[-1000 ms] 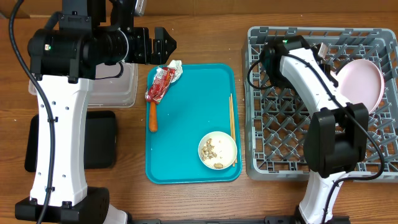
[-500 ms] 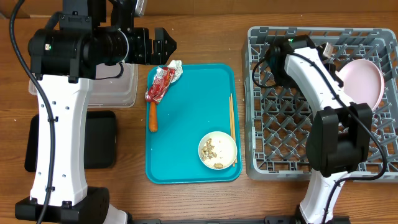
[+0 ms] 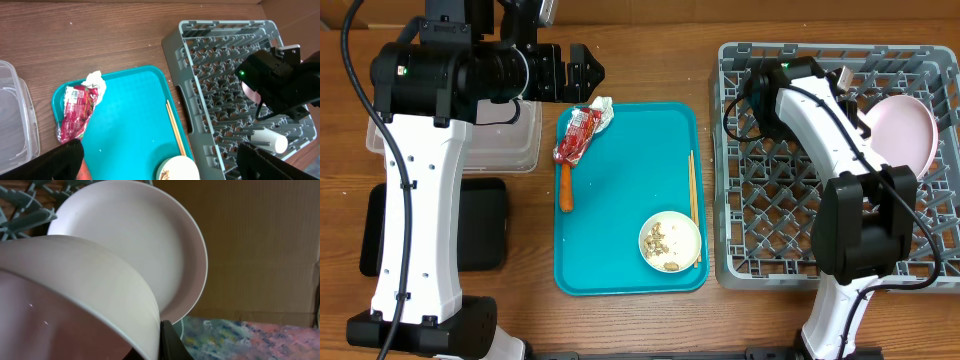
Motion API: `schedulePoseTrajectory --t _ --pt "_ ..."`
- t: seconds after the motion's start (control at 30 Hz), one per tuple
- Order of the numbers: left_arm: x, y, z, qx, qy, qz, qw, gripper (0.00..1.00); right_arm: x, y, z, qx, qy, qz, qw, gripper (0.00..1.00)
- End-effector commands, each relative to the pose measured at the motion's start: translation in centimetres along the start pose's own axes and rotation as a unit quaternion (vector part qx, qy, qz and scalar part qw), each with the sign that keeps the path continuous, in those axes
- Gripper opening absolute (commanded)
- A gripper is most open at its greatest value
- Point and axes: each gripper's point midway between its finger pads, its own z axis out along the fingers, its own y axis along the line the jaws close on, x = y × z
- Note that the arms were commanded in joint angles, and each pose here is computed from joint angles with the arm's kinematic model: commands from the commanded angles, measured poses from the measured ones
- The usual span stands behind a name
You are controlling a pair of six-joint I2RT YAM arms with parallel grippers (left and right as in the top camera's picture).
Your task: Sort waste into correct bins and load items into the dishwasher
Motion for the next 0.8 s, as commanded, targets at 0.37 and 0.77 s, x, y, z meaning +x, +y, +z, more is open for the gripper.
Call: schedulePoseTrajectory --t 0.37,0.77 --pt "-0.4 0.2 -0.1 -0.003 -0.005 0.013 1.000 1.00 -1.7 0.1 -0.6 0.019 -0.041 0.051 0.998 0.04" --pt "-0.4 0.2 -0.1 -0.003 -0.005 0.013 1.000 1.00 -1.3 1.6 -0.2 -0.011 -0.020 0.045 0.999 0.04"
